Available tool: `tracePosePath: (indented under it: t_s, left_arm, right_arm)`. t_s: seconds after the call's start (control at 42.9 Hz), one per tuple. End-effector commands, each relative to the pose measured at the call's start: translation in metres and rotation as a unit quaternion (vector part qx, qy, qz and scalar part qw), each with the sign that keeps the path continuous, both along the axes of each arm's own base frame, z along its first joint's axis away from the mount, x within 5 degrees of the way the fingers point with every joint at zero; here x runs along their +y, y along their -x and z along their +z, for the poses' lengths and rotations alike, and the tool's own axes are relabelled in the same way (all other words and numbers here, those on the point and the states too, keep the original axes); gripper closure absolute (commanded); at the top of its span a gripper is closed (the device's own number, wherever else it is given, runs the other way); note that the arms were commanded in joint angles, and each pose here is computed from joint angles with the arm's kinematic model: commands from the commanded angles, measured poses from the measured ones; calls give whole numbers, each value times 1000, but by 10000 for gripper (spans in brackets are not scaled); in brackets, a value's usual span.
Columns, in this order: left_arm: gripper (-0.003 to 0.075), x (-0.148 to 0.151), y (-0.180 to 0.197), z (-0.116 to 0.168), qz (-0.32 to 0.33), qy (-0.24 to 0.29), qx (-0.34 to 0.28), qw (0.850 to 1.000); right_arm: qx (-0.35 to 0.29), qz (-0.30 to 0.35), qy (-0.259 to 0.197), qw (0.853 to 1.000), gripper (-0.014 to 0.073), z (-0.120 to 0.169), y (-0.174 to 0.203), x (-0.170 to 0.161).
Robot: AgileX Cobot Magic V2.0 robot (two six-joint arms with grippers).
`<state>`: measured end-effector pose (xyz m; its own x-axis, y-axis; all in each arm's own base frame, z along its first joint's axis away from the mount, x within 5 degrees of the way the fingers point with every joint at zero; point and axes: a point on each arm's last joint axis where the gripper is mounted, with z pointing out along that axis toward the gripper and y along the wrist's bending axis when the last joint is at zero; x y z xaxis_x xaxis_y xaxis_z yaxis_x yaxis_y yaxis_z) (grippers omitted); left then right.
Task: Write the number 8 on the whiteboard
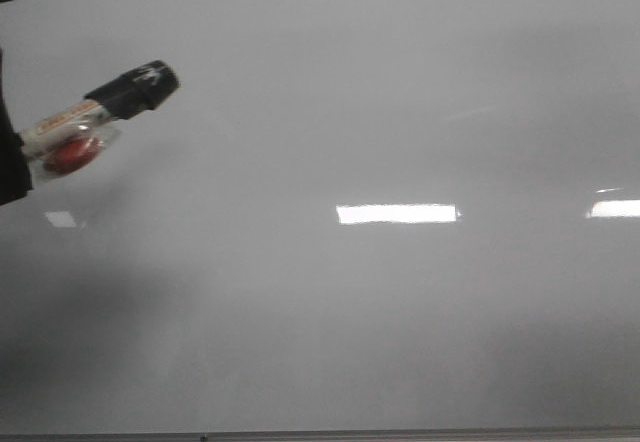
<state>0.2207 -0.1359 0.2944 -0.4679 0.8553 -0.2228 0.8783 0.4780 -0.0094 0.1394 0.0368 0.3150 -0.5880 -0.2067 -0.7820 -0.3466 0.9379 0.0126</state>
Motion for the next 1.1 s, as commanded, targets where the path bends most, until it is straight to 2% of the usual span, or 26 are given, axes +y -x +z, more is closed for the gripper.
tracePosePath:
  t_s: [0.0, 0.117, 0.21, 0.326, 0.559, 0.816, 1.002, 1.072]
  left_arm:
    - [741, -20, 14, 23, -92, 21, -40, 995]
    - [741, -39, 28, 26, -160, 23, -51, 986]
    - [741, -46, 34, 27, -178, 25, -51, 982]
    - [741, -48, 36, 27, -182, 26, -53, 981]
    - [741, -50, 34, 27, -180, 32, -63, 981]
    - [741, -50, 34, 27, -180, 32, -63, 981]
    - [741, -51, 32, 28, -178, 39, -75, 980]
    - [741, -52, 31, 28, -177, 42, -80, 980]
  right_arm:
    - [-10, 100, 29, 994, 19, 13, -9, 19]
    - [17, 241, 49, 969, 19, 14, -12, 53]
    - [21, 310, 45, 950, 19, 19, -17, 76]
    - [19, 368, 44, 929, 19, 27, -28, 106]
    - [17, 436, 48, 898, 19, 29, -52, 156]
    - [13, 475, 22, 880, 29, 28, -64, 184]
    - [12, 479, 16, 877, 29, 24, -68, 188]
    - [15, 480, 12, 877, 57, 23, -69, 190]
